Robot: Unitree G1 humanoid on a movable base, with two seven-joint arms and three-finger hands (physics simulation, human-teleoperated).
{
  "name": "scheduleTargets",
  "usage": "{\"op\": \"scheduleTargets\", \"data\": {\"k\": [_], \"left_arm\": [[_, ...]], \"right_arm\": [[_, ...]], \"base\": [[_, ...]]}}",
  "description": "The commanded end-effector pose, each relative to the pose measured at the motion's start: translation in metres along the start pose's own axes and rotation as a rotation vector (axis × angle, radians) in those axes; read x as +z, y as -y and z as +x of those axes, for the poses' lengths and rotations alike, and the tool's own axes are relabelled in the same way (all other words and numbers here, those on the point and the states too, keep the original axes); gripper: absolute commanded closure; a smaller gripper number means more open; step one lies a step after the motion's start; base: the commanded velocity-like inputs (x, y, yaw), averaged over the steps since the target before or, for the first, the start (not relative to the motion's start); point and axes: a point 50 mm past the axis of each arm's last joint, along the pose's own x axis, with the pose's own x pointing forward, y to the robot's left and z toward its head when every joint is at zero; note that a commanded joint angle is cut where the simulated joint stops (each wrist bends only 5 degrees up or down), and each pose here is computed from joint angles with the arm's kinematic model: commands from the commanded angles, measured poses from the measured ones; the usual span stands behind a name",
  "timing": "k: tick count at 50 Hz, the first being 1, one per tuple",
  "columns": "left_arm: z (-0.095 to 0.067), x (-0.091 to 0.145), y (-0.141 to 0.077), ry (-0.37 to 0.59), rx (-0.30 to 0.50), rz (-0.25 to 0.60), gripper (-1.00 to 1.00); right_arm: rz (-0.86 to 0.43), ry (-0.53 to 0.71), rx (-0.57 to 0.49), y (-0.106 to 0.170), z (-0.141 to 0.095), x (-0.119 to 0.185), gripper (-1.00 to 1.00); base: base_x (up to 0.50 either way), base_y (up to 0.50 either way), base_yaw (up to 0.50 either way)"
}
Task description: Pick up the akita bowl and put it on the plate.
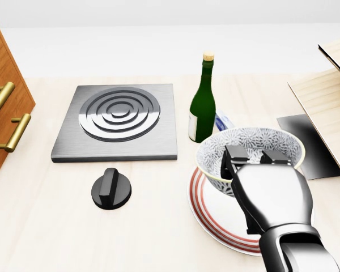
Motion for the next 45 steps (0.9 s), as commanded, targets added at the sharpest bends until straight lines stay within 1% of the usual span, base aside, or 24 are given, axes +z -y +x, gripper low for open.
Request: {"op": "scheduleTargets", "data": {"k": [1,4,11,24,33,45], "left_arm": [[0.0,0.0,0.0,0.0,-0.001,-0.001,-1.0],[0.0,0.0,0.0,0.0,-0.001,-0.001,-1.0],[0.0,0.0,0.0,0.0,0.0,-0.002,-1.0],[0.0,0.0,0.0,0.0,-0.001,-0.002,-1.0],[0.0,0.0,0.0,0.0,0.0,-0.003,-1.0],[0.0,0.0,0.0,-0.001,0.0,-0.004,-1.0]], "right_arm": [[0.024,0.021,0.005,0.0,0.004,-0.002,1.0],[0.027,0.022,0.007,-0.001,0.004,-0.002,1.0],[0.03,0.023,-0.027,0.001,0.005,-0.004,1.0],[0.04,0.023,-0.124,0.008,0.004,-0.007,1.0],[0.055,0.017,-0.121,0.001,0.006,-0.012,1.0],[0.11,0.015,-0.106,-0.017,0.011,-0.02,1.0]], "base": [[0.0,0.0,0.0],[0.0,0.0,0.0],[0.0,0.0,0.0],[0.0,0.0,0.0],[0.0,0.0,0.0],[0.0,0.0,0.0]]}}
